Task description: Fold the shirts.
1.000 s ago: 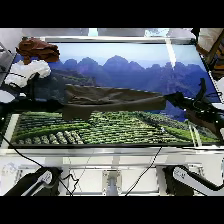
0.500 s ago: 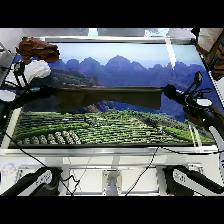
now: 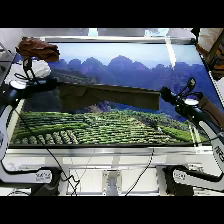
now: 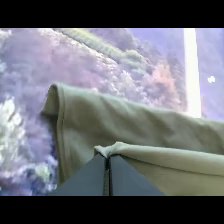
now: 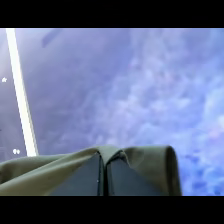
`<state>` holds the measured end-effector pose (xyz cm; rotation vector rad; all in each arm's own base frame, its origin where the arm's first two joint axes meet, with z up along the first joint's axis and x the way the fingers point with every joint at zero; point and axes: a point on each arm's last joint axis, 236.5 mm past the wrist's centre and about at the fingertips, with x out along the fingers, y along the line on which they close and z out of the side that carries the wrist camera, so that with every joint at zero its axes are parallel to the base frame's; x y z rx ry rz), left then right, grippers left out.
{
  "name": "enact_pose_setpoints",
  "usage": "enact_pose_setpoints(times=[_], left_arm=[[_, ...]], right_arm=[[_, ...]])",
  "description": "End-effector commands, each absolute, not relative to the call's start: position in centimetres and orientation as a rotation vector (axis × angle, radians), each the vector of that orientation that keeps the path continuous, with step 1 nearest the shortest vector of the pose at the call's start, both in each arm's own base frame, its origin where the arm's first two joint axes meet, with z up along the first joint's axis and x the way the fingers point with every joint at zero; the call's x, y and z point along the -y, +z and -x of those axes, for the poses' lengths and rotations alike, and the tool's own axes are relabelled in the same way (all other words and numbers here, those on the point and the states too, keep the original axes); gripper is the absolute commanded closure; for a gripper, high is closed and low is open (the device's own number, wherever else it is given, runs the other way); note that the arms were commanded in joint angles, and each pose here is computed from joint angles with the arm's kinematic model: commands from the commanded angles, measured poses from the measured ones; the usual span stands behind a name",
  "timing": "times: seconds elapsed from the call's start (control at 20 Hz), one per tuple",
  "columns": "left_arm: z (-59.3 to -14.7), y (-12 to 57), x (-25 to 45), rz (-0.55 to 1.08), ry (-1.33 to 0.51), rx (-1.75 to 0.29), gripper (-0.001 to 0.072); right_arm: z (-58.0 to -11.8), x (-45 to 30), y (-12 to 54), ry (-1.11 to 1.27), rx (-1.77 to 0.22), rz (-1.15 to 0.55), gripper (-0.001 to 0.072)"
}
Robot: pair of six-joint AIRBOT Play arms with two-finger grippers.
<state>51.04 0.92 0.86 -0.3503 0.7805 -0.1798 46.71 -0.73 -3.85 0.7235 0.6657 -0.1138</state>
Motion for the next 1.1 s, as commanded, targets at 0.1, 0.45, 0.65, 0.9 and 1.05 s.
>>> enact_pose_setpoints(times=[0.1,0.45,0.65,0.9,1.05], left_arm=[[-53.3,-3.3,1.6,0.375,-0.263,-0.888,0.0702],[-51.7,-8.1,0.0,0.405,-0.108,-1.042,0.0702],[-51.9,-8.1,-0.1,0.425,-0.089,-1.036,0.0702],[-52.1,-8.1,-0.2,0.428,-0.086,-1.029,0.0700],[-52.4,-7.7,0.3,0.460,-0.097,-1.013,0.0698]], right_arm=[[-47.8,0.5,-6.9,-0.160,-0.709,-0.824,0.0682],[-52.7,-1.2,-4.9,-0.118,-0.646,-0.780,0.0682],[-52.3,-2.2,-8.4,-0.155,-0.723,-0.884,0.0682],[-51.8,-2.9,-10.3,-0.151,-0.775,-0.908,0.0681],[-51.7,-3.0,-10.3,-0.149,-0.776,-0.914,0.0679]])
